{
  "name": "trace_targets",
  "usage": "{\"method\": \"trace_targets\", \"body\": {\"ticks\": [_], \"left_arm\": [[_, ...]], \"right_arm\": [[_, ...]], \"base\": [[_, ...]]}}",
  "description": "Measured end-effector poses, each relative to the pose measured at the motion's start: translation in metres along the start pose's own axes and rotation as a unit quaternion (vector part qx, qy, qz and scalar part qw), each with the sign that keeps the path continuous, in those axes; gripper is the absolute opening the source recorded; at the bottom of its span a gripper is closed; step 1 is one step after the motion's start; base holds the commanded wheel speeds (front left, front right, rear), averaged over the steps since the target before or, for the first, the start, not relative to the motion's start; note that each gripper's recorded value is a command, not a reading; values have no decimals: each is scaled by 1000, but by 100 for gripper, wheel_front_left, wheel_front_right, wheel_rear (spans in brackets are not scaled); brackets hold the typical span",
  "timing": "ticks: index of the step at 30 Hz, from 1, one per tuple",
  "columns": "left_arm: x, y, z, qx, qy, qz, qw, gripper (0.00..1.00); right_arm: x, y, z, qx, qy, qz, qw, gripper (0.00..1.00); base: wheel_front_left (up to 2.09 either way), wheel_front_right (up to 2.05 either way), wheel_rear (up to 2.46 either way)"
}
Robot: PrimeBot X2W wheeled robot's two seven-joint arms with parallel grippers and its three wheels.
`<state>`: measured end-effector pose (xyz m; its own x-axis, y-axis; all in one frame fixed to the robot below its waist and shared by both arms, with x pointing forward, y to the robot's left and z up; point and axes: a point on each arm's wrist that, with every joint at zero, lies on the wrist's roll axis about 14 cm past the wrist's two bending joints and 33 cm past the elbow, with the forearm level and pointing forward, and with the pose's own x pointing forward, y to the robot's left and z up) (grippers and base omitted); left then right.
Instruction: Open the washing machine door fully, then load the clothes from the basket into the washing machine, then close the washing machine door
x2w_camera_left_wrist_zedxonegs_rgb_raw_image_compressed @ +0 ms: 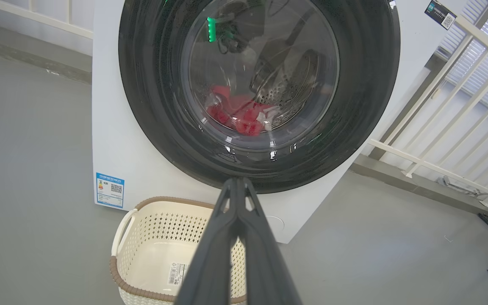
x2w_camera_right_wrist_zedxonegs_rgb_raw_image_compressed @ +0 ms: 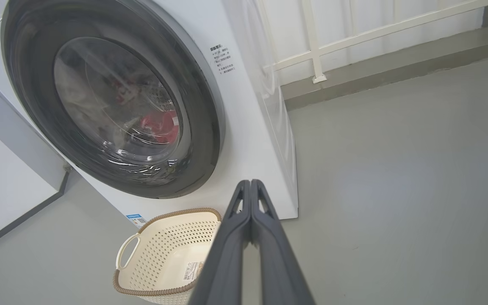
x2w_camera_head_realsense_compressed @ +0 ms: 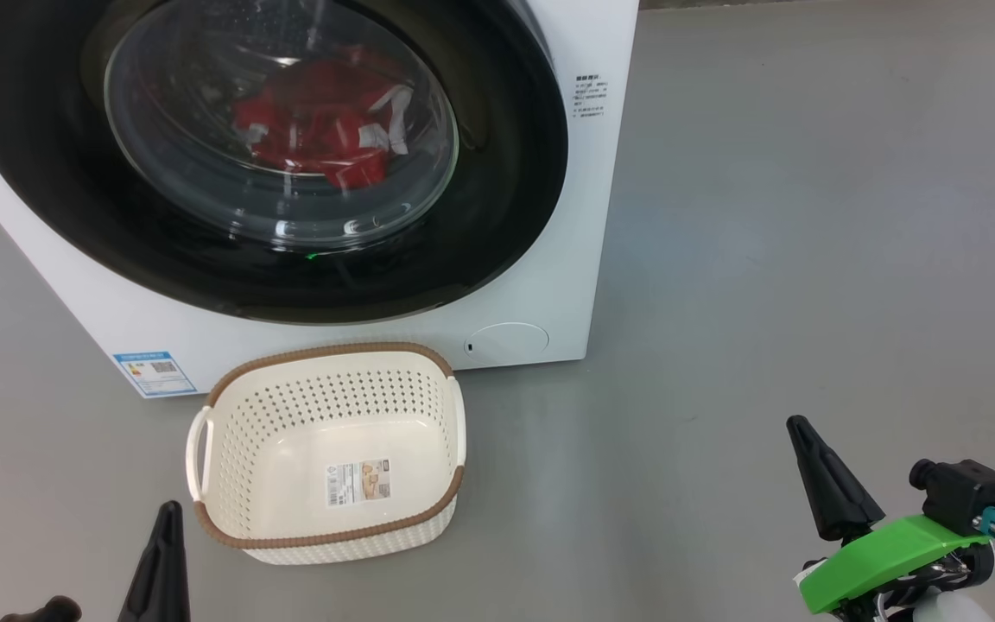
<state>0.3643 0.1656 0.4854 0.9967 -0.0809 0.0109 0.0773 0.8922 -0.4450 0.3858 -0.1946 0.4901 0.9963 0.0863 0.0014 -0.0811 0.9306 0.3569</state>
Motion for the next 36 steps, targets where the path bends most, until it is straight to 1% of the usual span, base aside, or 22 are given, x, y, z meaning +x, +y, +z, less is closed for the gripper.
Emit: {"method": "trace_targets", "body": {"ticks": [13, 20, 21, 27, 36], "left_arm": [[1, 6, -1, -61, 6, 17, 998, 0], [0, 10, -2, -95, 10, 26, 995, 0], [0, 10, -2, -103, 11, 28, 994, 0], [-1, 13, -4, -129, 12, 36, 991, 0], [2, 15, -1, -170, 11, 41, 985, 0]], "right_arm": [[1, -4, 2, 68, -2, -19, 997, 0], [1, -5, 2, 106, -2, -26, 994, 0], [2, -6, 2, 118, -3, -30, 993, 0], [2, -8, 4, 140, -5, -35, 989, 0], [2, -8, 4, 191, -7, -42, 981, 0]], "base": [[0, 0, 0], [0, 0, 0], [0, 0, 0], [0, 0, 0], [0, 0, 0]]}}
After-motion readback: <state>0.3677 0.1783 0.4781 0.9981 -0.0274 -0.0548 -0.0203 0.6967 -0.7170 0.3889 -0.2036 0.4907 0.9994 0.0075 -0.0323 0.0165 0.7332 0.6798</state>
